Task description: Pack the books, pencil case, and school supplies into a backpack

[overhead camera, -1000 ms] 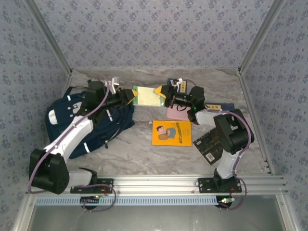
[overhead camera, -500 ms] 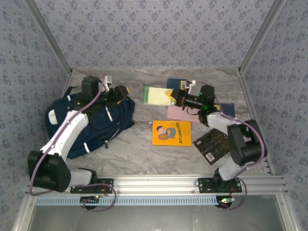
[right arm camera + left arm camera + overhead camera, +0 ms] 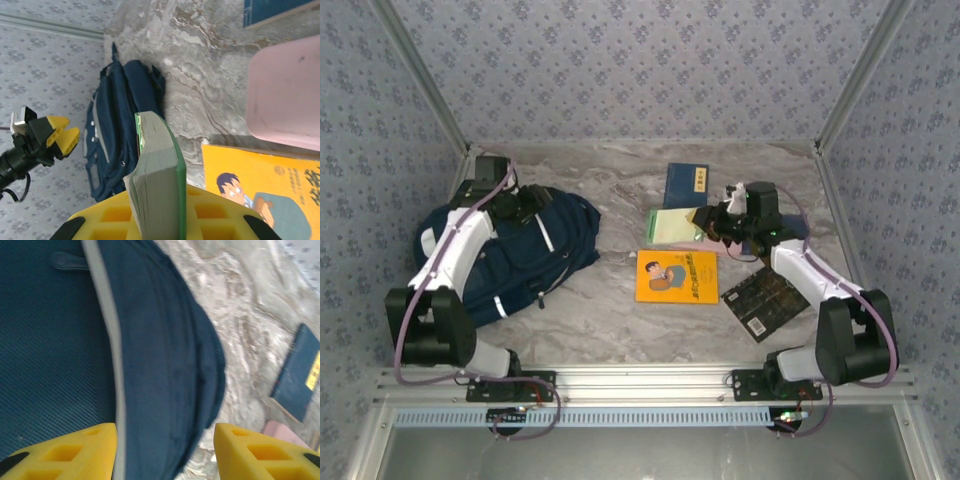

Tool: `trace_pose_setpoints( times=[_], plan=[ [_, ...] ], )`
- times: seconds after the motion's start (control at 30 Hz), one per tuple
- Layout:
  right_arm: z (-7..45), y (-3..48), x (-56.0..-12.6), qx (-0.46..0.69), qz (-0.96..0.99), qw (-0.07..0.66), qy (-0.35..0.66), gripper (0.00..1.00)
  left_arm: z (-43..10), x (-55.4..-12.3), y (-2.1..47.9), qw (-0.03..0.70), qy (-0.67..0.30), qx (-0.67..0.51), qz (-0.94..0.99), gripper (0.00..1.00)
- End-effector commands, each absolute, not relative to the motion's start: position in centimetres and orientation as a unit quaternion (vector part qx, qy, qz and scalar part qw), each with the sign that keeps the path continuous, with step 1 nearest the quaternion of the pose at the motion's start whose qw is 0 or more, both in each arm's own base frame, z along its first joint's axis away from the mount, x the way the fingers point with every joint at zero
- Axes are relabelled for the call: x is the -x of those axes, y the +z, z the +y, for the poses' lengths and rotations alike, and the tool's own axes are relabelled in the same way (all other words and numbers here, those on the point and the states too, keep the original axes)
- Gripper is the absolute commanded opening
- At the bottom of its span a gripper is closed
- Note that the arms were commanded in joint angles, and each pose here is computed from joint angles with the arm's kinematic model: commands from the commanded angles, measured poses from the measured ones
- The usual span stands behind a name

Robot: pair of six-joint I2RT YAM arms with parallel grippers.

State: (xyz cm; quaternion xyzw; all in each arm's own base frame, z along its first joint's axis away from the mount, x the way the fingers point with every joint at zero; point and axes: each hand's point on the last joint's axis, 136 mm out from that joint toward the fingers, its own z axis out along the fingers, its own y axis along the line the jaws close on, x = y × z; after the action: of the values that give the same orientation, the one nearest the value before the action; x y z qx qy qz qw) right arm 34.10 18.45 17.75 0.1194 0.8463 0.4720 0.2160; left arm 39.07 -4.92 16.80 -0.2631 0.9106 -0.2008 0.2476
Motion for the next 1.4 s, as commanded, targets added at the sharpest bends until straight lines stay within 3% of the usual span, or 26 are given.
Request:
trace_pose_setpoints(
  times=[0.0, 0.3, 0.57, 0.83, 0.93, 1.07, 1.37],
  plan=[
    [17.8, 18.9, -33.8, -0.099, 0.851, 0.238, 0.457, 0.00, -4.6, -40.2, 16.6, 0.247, -0.187, 0.260, 0.914, 0.52],
    [16.8, 18.4, -33.3, -0.107, 0.852, 0.236, 0.455, 0.00, -4.4, -42.4, 13.9, 0.229, -0.193, 0.274, 0.914, 0.47],
    [16.5, 17.7, -33.5, -0.111, 0.853, 0.231, 0.454, 0.00, -6.2, -44.1, 12.8, 0.220, -0.246, 0.274, 0.903, 0.28],
    [15.5, 17.9, -33.6, -0.121, 0.854, 0.237, 0.448, 0.00, -6.2, -43.8, 10.8, 0.192, -0.236, 0.266, 0.915, 0.26],
    [15.3, 17.9, -33.5, -0.123, 0.856, 0.239, 0.442, 0.00, -6.5, -43.7, 10.7, 0.189, -0.241, 0.255, 0.917, 0.17],
    [14.2, 18.5, -33.7, -0.118, 0.868, 0.267, 0.401, 0.00, -7.6, -44.0, 11.9, 0.201, -0.263, 0.216, 0.919, 0.00],
    [13.0, 21.1, -32.8, -0.108, 0.888, 0.323, 0.308, 0.00, -15.0, -43.6, 20.4, 0.241, -0.287, 0.022, 0.927, 0.00]
  ],
)
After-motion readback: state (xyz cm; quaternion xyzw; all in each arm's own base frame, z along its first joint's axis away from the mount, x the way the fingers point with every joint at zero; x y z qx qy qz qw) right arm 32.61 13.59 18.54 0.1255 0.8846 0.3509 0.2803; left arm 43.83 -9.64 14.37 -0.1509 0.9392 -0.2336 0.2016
